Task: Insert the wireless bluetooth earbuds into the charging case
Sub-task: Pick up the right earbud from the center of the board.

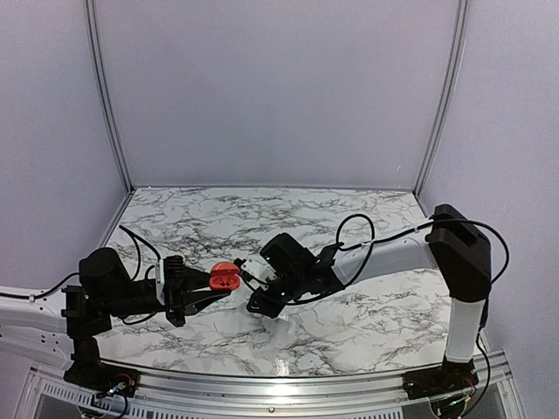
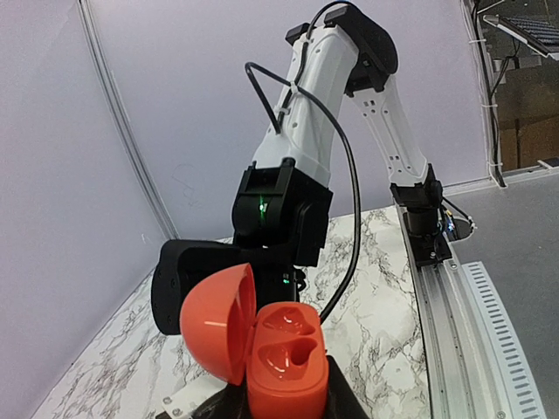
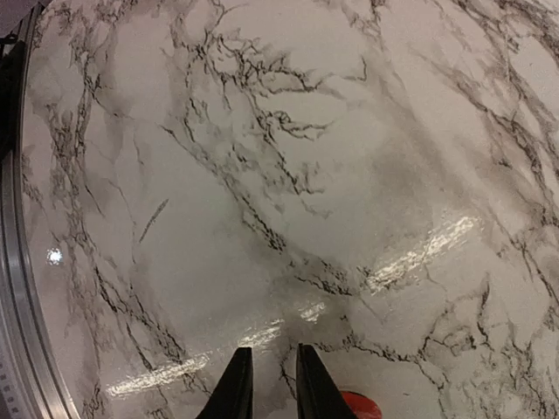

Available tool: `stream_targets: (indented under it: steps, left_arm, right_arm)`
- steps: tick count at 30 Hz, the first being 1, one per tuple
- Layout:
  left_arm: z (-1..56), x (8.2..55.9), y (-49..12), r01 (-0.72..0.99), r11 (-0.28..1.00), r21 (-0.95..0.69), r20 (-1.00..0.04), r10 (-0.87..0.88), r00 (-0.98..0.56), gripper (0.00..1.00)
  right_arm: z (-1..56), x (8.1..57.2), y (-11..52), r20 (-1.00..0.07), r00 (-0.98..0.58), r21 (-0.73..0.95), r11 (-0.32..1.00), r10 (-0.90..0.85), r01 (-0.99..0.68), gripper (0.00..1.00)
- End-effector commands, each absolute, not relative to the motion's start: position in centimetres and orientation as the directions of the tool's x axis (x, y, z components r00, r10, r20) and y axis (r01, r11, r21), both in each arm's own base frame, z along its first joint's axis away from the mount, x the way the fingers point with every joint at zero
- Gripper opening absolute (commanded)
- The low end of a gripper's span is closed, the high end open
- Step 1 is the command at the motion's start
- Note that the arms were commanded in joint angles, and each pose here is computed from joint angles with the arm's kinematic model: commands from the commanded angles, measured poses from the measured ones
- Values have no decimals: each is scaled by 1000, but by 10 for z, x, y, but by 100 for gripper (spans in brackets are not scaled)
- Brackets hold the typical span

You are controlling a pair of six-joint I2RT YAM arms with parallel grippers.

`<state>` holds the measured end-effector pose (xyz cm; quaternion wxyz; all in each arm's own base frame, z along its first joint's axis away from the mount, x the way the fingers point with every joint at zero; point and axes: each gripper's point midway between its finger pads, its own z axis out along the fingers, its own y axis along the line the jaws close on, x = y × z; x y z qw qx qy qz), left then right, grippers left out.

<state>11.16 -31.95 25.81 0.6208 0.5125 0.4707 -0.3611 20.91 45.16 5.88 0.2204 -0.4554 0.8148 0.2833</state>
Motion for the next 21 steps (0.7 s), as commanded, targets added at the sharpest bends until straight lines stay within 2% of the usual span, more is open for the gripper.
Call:
stream_targets:
  steps: [1,21]
  left_arm:
    - [262,112,-316,930,231,285,-957,11,290,0]
    - [257,113,-317,930,229,289,-956,25,291,0]
  right_arm:
    - [45,216,456,-590,-509,256,452,-627,-854,19]
    - [15,190,397,-449,-548,192,522,-706,-831,18]
